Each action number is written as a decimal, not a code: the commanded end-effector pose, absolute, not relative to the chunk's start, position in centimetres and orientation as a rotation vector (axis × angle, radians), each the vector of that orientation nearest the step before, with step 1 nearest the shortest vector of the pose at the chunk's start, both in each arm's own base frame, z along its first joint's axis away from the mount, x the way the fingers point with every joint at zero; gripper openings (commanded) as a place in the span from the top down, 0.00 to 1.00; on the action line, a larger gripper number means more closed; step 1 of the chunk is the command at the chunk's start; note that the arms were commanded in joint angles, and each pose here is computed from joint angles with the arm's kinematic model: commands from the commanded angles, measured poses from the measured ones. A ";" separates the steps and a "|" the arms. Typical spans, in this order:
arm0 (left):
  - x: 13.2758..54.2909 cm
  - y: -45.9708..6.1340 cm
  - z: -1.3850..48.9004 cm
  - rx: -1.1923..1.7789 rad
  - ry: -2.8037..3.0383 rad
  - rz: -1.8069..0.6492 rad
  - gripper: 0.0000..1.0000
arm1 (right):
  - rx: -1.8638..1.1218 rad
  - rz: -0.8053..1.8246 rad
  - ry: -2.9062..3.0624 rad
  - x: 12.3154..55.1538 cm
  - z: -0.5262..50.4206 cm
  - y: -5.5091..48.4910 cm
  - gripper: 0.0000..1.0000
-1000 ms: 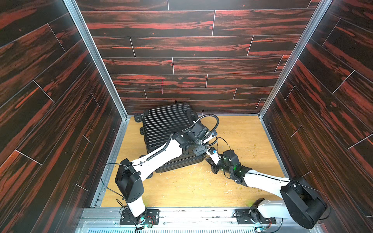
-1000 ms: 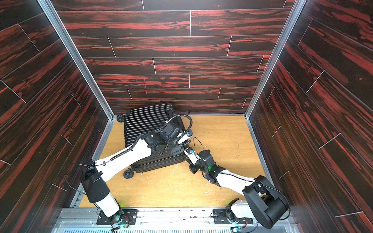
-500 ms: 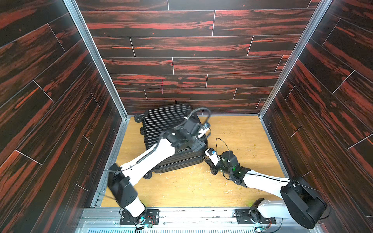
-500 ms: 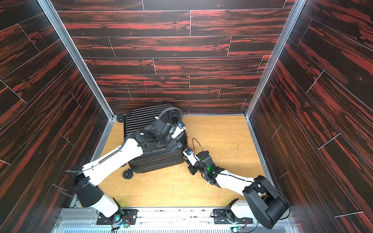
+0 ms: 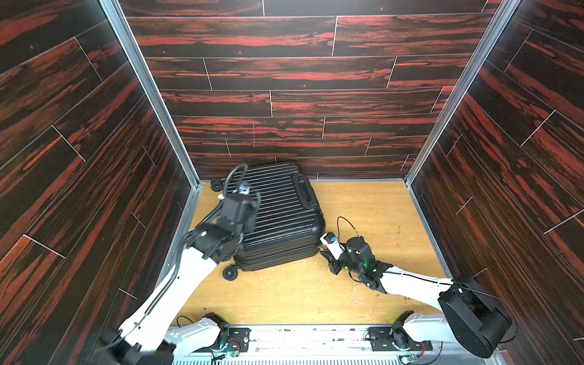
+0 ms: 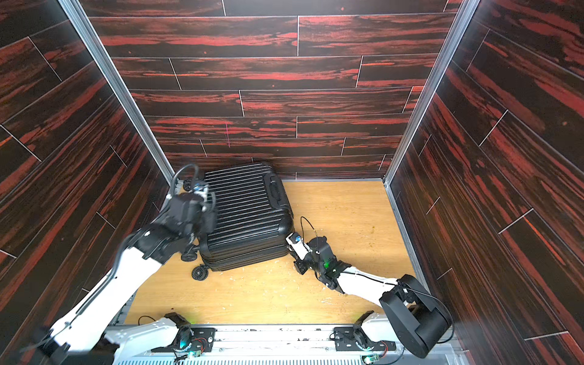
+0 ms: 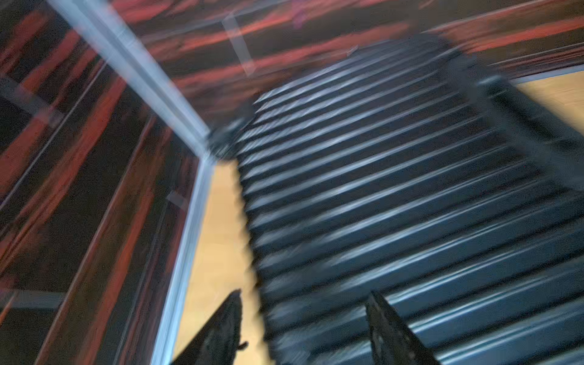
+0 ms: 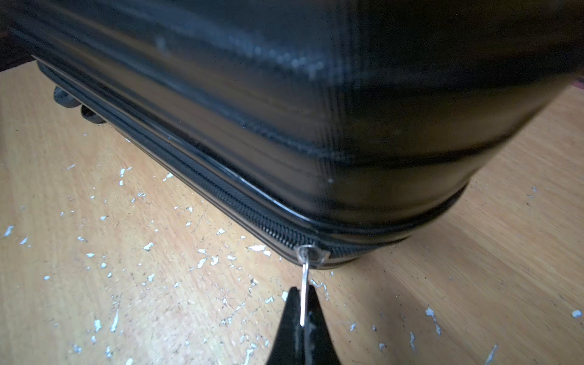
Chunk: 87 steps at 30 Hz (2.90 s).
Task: Close the suitcase zippers
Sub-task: Zip the zipper on the suitcase.
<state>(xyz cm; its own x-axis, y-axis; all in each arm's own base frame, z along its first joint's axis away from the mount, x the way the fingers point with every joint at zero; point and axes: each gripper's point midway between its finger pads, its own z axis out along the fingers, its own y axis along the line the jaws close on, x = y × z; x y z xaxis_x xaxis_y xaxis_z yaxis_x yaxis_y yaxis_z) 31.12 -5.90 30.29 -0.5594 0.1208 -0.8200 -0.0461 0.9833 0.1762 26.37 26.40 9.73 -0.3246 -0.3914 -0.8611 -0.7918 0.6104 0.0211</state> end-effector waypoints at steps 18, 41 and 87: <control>26.4 -3.5 18.7 -0.097 2.520 -0.010 0.42 | -0.997 0.612 1.906 26.3 10.0 28.1 1.00; 28.1 -14.4 18.3 0.145 2.565 -0.776 0.48 | -1.086 0.684 1.776 24.4 12.5 29.2 1.00; 22.1 -16.3 21.2 0.594 2.348 -0.544 0.21 | -0.868 0.452 1.975 30.3 11.3 25.6 1.00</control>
<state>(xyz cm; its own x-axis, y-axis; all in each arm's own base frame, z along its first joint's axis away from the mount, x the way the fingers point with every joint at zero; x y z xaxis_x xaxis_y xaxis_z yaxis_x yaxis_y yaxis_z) 22.31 -16.29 22.70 -0.6938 0.2051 -0.6904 0.5180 0.8081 -0.2804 30.06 23.99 10.05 -0.3864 -0.4396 -0.8108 -0.6975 0.7144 -0.0550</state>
